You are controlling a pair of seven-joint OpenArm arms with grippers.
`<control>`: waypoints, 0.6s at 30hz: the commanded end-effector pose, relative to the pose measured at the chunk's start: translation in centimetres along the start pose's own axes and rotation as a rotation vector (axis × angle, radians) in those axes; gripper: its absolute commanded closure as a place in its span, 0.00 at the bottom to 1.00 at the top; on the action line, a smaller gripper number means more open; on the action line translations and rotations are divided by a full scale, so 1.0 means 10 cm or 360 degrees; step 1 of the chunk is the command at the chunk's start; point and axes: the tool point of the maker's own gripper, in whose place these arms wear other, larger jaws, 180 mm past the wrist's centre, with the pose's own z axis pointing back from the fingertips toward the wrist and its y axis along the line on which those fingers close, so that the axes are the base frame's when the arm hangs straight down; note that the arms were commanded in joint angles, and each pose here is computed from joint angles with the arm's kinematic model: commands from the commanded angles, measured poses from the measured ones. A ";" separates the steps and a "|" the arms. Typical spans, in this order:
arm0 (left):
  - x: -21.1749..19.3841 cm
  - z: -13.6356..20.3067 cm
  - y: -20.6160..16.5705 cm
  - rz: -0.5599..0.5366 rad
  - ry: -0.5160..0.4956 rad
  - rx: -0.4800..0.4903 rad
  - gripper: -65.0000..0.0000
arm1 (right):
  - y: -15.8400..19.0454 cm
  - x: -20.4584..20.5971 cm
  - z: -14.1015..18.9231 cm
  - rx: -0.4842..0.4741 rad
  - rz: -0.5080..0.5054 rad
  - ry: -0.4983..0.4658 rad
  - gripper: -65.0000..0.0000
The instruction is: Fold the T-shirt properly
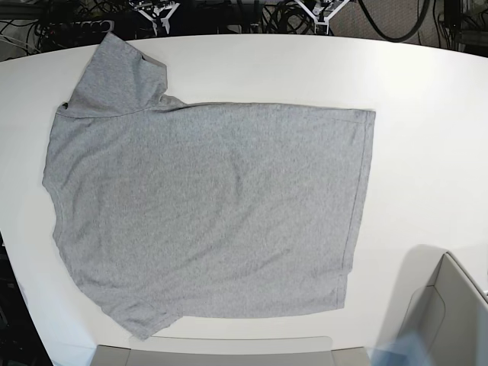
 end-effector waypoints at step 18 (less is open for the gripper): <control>-0.03 -0.01 0.29 -0.0029 -0.0009 0.0071 1.00 | -0.01 -0.12 0.01 0.0006 0.0009 -0.0002 1.00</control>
